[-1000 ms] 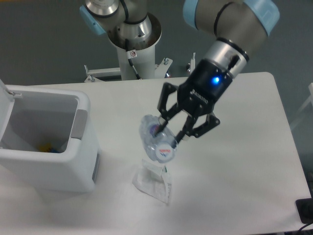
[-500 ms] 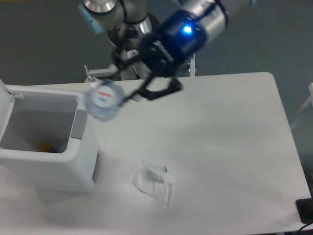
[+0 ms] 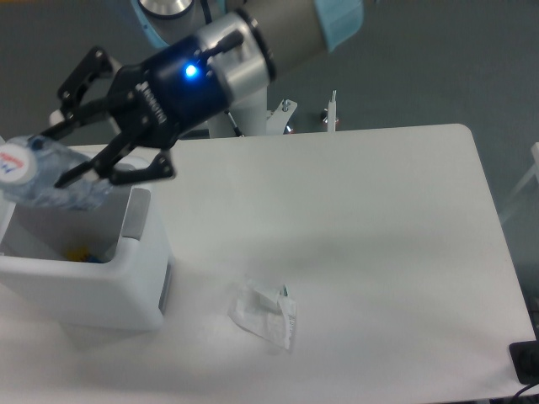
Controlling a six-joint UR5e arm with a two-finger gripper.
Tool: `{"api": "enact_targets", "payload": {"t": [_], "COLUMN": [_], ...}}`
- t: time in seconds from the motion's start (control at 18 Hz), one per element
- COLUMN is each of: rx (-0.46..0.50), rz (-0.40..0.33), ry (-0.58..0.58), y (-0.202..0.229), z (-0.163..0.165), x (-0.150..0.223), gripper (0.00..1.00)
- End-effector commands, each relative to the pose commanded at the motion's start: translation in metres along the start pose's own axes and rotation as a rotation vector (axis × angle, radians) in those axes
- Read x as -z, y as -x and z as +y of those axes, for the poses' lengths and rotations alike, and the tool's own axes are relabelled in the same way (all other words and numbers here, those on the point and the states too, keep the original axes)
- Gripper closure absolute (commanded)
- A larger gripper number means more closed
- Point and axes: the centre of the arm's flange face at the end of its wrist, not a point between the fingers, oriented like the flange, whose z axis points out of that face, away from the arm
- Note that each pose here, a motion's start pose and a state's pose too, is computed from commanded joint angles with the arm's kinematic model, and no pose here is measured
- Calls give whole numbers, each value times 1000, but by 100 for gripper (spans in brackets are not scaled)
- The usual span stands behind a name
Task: Place the trash in the trash can
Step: 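Open the gripper to drop the bottle into the bin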
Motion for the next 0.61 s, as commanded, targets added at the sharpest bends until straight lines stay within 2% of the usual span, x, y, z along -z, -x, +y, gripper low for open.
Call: {"api": "enact_targets", "payload": {"t": [0.17, 0.22, 0.28, 0.33, 0.39, 0.61], "rx": [23, 19, 17, 12, 9, 19], "rz": [12, 2, -17, -26, -35, -60], "ry": [12, 21, 38, 47, 54, 62], "y": [10, 11, 10, 6, 2, 5], "z": [15, 19, 24, 25, 25, 29], "x": [-11, -11, -11, -11, -10, -3], "gripper": [46, 28, 22, 10, 2, 0]}}
